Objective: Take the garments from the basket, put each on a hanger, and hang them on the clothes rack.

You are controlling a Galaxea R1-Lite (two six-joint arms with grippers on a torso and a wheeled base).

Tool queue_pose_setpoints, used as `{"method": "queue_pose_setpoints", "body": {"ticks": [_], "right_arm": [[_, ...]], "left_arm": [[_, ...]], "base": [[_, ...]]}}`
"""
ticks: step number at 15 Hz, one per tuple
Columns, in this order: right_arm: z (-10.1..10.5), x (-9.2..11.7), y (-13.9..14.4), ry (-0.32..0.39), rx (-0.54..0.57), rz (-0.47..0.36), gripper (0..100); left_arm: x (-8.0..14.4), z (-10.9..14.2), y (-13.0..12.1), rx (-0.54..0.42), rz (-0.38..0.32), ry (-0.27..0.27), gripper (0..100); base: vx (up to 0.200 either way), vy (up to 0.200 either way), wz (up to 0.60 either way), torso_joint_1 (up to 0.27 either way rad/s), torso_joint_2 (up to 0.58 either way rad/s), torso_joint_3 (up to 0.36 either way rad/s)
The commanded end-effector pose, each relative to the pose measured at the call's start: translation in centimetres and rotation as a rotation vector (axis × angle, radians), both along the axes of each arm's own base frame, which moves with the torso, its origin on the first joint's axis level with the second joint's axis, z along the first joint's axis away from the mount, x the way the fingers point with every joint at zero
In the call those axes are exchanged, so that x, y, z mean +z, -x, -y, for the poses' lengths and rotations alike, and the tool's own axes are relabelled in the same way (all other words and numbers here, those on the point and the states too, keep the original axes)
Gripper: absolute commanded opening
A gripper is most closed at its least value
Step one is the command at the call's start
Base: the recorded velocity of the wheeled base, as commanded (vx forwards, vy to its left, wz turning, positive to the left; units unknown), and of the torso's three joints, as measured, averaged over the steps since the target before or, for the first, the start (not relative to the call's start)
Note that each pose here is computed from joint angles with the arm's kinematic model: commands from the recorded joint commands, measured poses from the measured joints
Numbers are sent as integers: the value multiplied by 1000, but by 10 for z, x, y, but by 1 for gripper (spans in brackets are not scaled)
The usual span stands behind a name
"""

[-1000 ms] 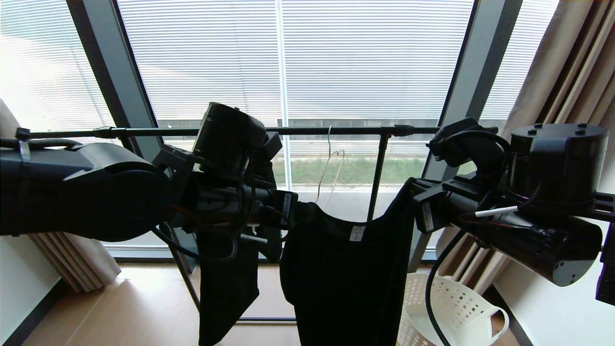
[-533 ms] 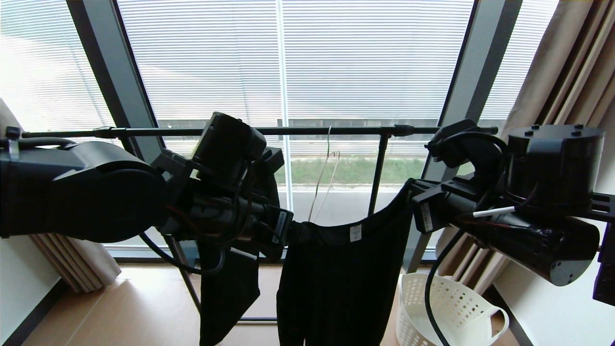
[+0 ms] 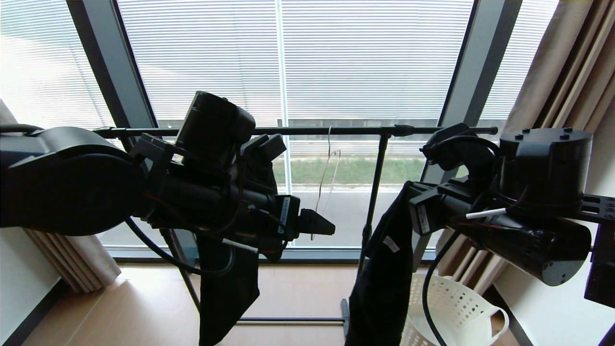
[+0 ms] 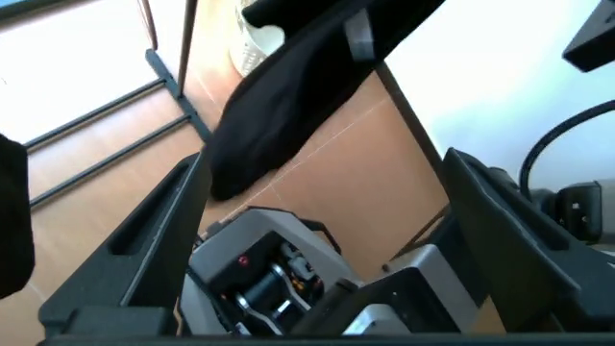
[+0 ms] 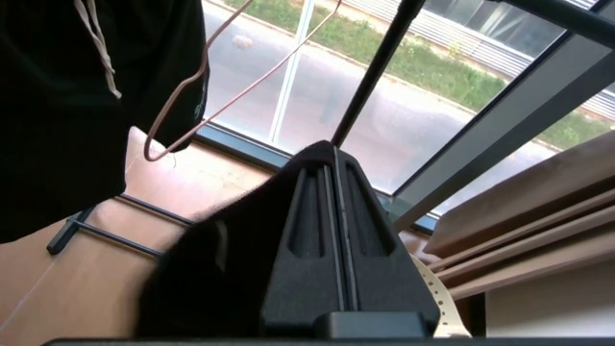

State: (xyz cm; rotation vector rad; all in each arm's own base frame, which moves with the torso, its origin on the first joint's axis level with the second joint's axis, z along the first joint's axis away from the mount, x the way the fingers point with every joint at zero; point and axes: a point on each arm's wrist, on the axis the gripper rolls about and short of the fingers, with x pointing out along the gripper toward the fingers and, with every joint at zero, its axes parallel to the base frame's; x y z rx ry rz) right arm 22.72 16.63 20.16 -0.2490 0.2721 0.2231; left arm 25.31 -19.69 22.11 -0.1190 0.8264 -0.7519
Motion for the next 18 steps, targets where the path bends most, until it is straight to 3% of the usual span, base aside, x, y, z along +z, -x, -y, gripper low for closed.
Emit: {"method": "queue_pose_setpoints", "body": {"ticks": [1,4,5,7,10,15,18], "right_arm": [[0,0,0,1,1,0,0],[5,4,-4,-6,-21,11,0],[6,4,-3,2,-21,14,0],[7,6,-1,0,-20,21,0],[19,14,12,-16,-25,44,0],[52,10,57,-13,-25,55,0],[56,11,61,-22,-30,67,0]], "left_arm": [[-5,2,-3,21,1,-21,100],[-13,6,-11,53,9,-58,100],[-24,15,-26,126,39,-121,100],[-32,22,-39,174,68,-150,100],[-41,40,-64,209,115,-144,100],[-57,73,-110,285,191,-150,100],[-72,95,-141,347,253,-149,100]], "base": [[0,0,0,0,0,0],[0,0,0,0,0,0],[0,0,0,0,0,0],[0,0,0,0,0,0],[0,0,0,0,0,0],[0,0,0,0,0,0],[0,0,0,0,0,0]]}}
